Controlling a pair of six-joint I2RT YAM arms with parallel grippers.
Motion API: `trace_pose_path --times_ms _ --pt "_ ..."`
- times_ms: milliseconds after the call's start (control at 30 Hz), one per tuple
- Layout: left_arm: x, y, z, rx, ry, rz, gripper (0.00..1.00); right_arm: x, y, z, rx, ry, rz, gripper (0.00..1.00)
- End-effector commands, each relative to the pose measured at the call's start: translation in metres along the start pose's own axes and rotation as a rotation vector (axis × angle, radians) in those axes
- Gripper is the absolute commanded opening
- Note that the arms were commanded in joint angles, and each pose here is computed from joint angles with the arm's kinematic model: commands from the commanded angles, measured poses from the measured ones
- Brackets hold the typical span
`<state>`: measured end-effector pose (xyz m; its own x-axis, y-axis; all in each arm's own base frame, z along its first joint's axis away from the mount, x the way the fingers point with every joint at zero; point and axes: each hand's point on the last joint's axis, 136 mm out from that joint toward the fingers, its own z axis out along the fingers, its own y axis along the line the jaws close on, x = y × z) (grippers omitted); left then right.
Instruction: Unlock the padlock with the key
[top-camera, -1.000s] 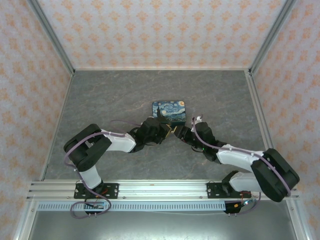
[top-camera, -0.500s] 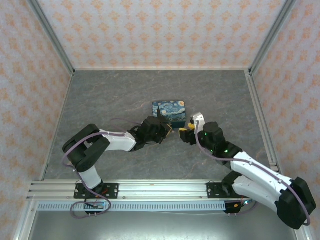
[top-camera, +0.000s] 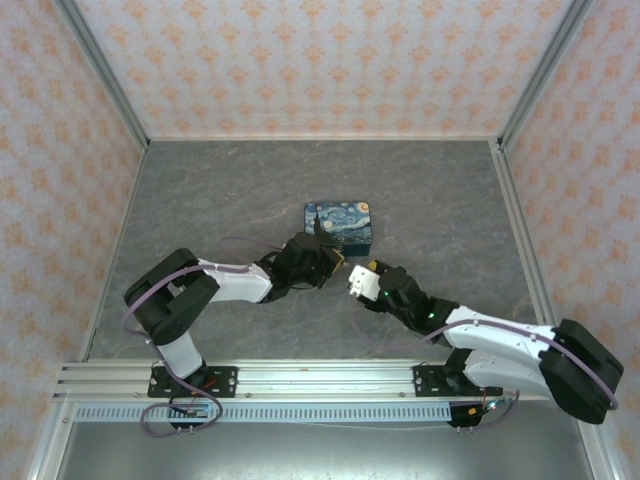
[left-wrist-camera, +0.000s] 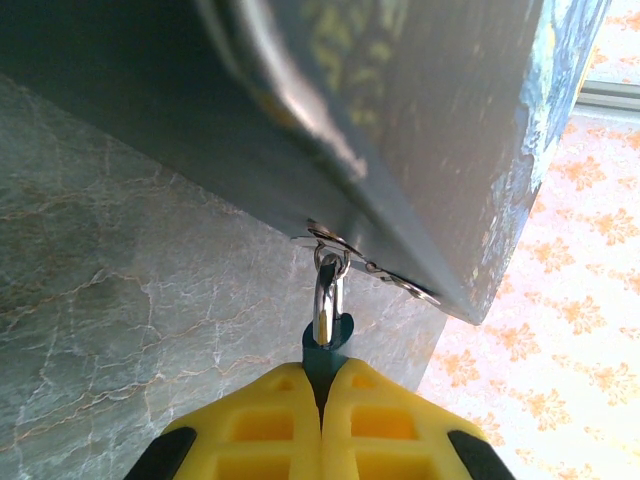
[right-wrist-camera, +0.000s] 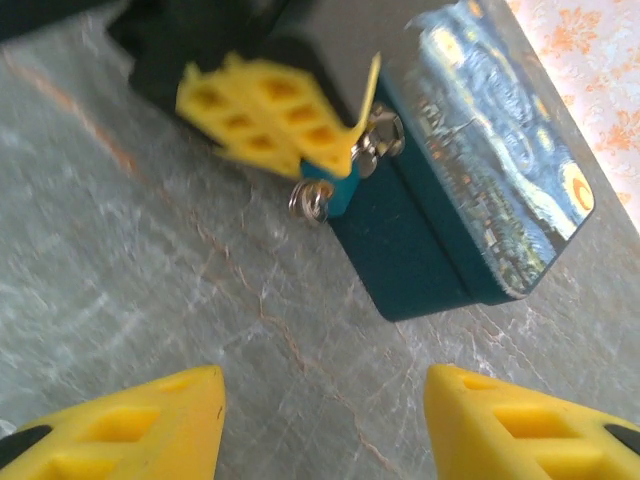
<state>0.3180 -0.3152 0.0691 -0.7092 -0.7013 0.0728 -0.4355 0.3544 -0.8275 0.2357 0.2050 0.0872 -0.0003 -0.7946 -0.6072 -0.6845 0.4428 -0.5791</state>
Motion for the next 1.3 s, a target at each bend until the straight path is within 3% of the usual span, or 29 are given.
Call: trace_pose_path --times_ms 0,900,1167,1267 --pt "0.005 -0.028 -0.007 0.066 0.006 0.006 0.00 -0.017 -0.025 0.002 0.155 -0.034 -0.108 0.54" --pt "0.006 -0.030 -0.009 0.067 0.010 0.000 0.00 -0.043 -0.009 0.046 0.134 -0.076 -0.074 0.39" --pt "0.006 -0.031 -0.009 0.071 0.012 -0.004 0.00 -0.044 -0.009 0.052 0.142 -0.071 -0.056 0.23" --pt "0.006 -0.032 -0.009 0.073 0.012 -0.004 0.00 -0.043 -0.009 0.054 0.145 -0.061 -0.052 0.12"
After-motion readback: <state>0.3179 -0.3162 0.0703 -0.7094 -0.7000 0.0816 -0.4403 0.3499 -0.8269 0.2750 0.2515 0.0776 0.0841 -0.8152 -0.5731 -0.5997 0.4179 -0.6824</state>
